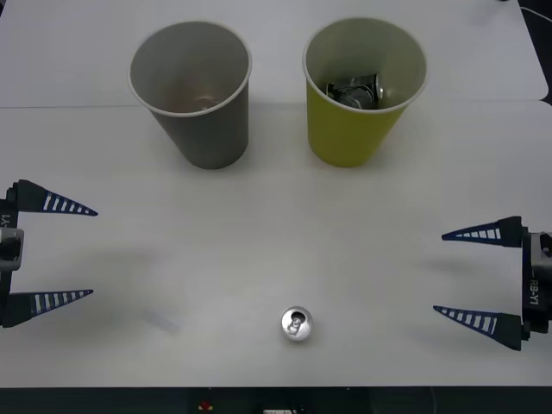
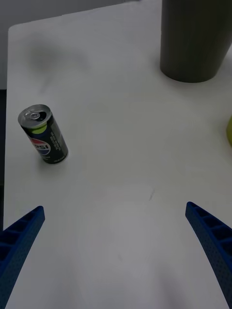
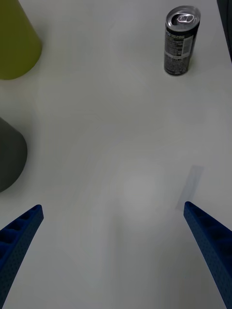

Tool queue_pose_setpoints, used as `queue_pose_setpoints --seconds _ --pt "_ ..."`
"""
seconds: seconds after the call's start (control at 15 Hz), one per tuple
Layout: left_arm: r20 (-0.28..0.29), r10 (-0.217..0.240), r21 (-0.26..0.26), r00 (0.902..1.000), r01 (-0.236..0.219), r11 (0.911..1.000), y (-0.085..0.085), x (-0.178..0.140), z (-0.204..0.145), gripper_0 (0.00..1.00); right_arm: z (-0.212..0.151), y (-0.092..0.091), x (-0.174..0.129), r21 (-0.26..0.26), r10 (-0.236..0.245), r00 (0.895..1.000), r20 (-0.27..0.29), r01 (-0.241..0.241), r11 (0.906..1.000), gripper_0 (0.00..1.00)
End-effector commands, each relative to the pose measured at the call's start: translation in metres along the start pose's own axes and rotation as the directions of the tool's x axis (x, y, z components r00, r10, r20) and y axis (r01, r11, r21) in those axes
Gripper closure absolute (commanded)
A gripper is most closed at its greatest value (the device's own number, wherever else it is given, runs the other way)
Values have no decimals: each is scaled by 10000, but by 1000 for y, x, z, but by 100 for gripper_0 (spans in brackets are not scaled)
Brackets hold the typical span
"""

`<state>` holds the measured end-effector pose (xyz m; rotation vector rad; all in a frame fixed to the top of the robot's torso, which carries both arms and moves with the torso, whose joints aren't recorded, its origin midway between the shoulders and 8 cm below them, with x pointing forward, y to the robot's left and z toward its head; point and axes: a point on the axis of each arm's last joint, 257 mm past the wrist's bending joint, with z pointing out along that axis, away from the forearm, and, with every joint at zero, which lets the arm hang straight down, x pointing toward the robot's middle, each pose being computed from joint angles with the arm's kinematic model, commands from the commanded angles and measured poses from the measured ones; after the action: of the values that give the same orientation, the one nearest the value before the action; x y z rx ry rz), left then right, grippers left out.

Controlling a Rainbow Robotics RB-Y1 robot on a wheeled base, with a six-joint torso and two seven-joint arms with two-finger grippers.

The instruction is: Put the can into the green bin and the plastic bottle into the gray bin

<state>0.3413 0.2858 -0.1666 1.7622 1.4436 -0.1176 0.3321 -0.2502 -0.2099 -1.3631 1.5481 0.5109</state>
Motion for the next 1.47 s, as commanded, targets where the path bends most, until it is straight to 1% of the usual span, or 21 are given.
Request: queue_pose_setpoints --seconds 0.07,0.13,0.2,0.4,0.53,0.6,0.73,0.87,1.0,1.13,1.27,1.47 --pt "0 1 0 10000 -1 10000 0 0 0 0 5 0 10 -9 -397 9981 465 398 9992 0" --pt "0 1 0 10000 -1 10000 0 0 0 0 4 1 12 -112 -512 9970 585 519 9986 0" --pt "0 1 0 10000 -1 10000 0 0 0 0 5 2 16 -97 -587 9958 698 596 9982 0" --pt "0 1 0 10000 -1 10000 0 0 0 0 11 12 26 -54 -733 9912 1103 743 9972 0" --pt "0 1 0 10000 -1 10000 0 0 0 0 22 24 32 -160 -619 9865 1515 650 9978 0" --pt "0 1 0 10000 -1 10000 0 0 0 0 28 31 36 -230 -455 9833 1762 503 9985 0" --pt "0 1 0 10000 -1 10000 0 0 0 0 42 44 41 -323 -214 9729 2303 296 9990 0" --pt "0 1 0 10000 -1 10000 0 0 0 0 53 54 46 -409 -21 9630 2694 136 9991 0" --pt "0 1 0 10000 -1 10000 0 0 0 0 61 57 49 -342 -32 9552 2959 139 9993 0" --pt "0 1 0 10000 -1 10000 0 0 0 0 74 64 52 -458 107 9525 3044 34 9989 0" --pt "0 1 0 10000 -1 10000 0 0 0 0 85 68 51 -491 56 9518 3067 99 9987 0" --pt "0 1 0 10000 -1 10000 0 0 0 0 107 77 49 -538 186 9505 3103 -20 9985 0"
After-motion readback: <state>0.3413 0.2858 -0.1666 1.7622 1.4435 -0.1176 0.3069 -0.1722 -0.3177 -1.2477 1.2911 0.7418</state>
